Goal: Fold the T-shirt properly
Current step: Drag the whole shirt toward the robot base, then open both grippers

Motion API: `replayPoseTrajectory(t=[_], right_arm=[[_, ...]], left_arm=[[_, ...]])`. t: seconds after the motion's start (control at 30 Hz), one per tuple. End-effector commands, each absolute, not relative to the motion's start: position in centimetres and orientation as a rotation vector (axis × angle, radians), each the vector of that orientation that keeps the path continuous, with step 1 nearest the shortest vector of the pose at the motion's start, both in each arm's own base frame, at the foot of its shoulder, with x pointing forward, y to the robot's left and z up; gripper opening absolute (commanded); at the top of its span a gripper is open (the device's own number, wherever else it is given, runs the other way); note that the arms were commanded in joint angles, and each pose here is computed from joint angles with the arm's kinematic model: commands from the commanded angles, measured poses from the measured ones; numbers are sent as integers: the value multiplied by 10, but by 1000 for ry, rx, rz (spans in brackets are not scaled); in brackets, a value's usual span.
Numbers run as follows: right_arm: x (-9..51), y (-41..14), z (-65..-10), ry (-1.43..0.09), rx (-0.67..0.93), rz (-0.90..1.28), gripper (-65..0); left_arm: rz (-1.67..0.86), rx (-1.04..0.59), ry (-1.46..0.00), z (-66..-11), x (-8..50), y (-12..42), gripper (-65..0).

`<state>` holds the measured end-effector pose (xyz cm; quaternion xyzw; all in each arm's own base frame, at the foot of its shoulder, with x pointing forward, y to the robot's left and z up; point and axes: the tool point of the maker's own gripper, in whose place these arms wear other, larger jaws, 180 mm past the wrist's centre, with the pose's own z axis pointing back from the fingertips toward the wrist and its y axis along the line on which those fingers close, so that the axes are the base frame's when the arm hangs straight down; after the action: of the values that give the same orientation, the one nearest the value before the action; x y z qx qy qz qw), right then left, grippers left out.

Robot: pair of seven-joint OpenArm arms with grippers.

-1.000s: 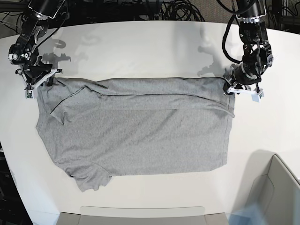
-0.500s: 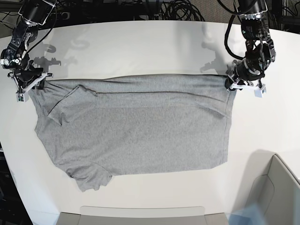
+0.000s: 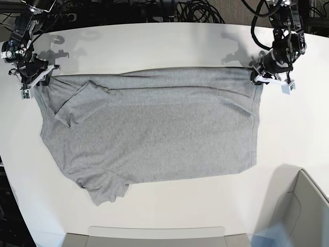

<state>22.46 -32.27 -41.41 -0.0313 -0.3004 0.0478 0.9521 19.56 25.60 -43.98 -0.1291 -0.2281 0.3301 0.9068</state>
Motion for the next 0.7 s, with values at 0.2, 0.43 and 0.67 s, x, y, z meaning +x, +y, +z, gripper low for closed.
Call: replayPoseTrajectory(t=[0.2, 0.43, 0.67], right_arm=[[169, -303, -430, -470, -56, 168, -546], [138, -288, -431, -432, -49, 189, -546], [111, -258, -429, -413, 12, 264, -546]], left_arm=[[660, -146, -353, -453, 144, 281, -650], [679, -68, -312, -454, 109, 305, -650], [599, -69, -316, -446, 84, 321, -650]])
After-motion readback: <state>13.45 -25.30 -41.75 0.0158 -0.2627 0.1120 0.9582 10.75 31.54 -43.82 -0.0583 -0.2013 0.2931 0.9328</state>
